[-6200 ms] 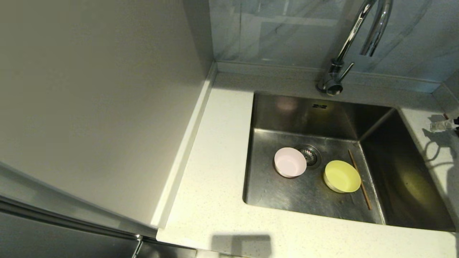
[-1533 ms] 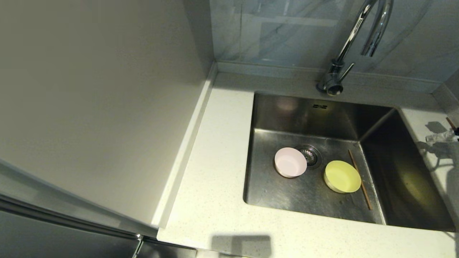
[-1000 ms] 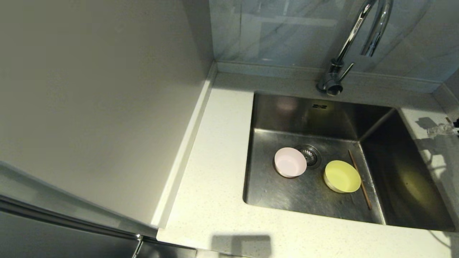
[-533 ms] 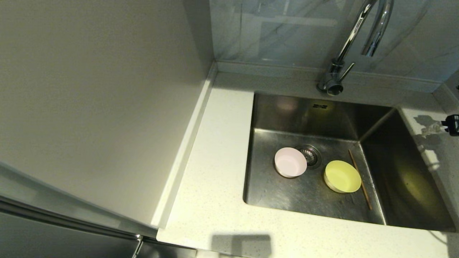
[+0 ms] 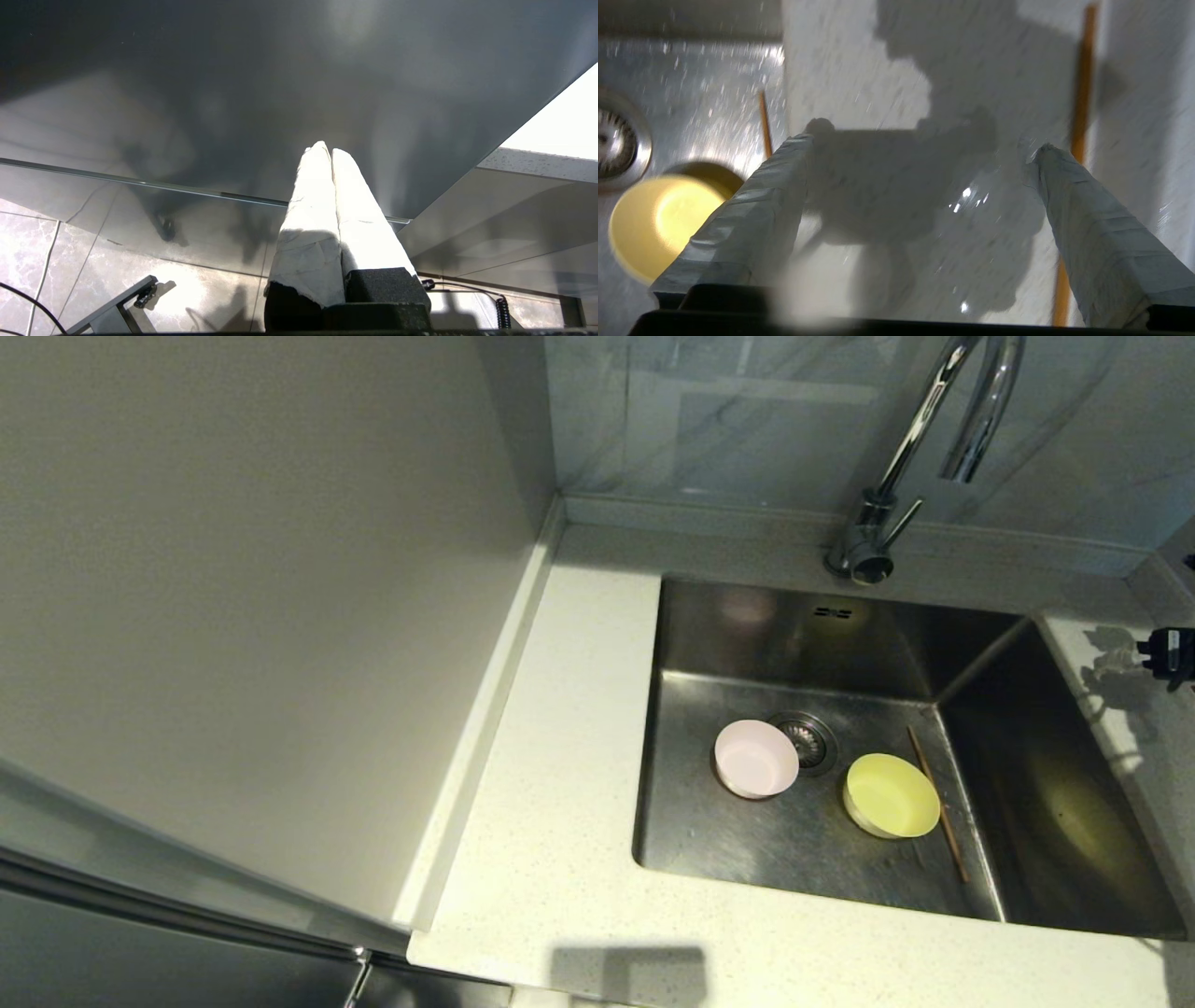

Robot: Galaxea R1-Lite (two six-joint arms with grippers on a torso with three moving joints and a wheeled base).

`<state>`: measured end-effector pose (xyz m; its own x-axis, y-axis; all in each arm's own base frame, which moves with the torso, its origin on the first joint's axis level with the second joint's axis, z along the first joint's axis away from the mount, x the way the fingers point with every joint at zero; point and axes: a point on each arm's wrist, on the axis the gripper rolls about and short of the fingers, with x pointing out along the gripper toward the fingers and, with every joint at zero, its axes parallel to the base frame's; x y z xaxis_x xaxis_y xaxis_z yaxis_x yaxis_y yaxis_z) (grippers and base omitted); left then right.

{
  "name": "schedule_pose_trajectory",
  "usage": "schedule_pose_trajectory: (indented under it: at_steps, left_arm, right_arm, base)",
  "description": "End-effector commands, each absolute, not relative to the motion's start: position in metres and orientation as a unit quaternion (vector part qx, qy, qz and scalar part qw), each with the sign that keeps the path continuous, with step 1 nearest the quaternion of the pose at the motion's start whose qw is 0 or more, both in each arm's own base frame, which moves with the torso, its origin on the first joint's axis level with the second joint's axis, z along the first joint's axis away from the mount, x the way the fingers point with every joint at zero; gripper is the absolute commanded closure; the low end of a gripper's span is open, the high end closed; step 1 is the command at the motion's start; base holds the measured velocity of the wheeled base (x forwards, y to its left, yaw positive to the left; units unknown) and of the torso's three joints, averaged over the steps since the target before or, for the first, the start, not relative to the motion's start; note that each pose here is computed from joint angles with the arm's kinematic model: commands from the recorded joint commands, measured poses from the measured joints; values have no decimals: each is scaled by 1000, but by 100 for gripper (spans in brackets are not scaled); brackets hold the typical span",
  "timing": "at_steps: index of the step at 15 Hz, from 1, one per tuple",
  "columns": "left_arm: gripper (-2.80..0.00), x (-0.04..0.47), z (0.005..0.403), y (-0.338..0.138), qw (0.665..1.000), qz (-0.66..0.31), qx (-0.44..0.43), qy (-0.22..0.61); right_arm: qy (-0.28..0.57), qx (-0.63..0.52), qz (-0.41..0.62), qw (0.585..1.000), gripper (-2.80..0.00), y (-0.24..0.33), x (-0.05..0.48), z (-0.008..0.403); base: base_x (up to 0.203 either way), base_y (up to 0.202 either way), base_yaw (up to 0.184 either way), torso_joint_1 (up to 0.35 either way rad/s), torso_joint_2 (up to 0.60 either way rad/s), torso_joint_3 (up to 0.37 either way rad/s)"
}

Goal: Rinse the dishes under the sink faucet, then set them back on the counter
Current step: Turn on the faucet

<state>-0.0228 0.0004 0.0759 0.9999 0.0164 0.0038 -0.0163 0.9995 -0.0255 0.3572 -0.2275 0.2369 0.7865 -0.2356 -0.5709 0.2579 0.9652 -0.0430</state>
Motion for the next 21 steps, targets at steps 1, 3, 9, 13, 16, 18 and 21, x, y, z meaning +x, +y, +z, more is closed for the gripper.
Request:
schedule_pose_trajectory:
  at_steps: [1,3,9,13,16,18,21]
  left_arm:
    - [0,-23,76,0,1000,8,-13,-4]
    - [0,-23,76,0,1000,8,-13,-4]
    - [0,-23,76,0,1000,8,-13,-4]
    - [0,-23,76,0,1000,8,-13,-4]
    - [0,-23,76,0,1000,8,-13,-4]
    - [0,-23,76,0,1000,8,-13,-4]
    - [0,-23,76,0,1000,8,-13,-4]
  right_arm:
    - [294,17,-138,946,-280,-234,359,234]
    - [291,16,-143,946,-280,-240,360,233]
    - [288,21,-155,945,-280,-254,358,230]
    - [291,24,-152,944,-280,-256,358,226]
    - [299,27,-150,942,-280,-256,359,222]
    - [300,27,-149,942,-280,-256,359,221]
    - [303,28,-148,941,-280,-257,360,218]
  base:
    - [0,0,0,0,0,0]
    - [0,0,0,0,0,0]
    - [0,0,0,0,0,0]
    - [0,0,0,0,0,0]
    - [0,0,0,0,0,0]
    - [0,0,0,0,0,0]
    - [0,0,0,0,0,0]
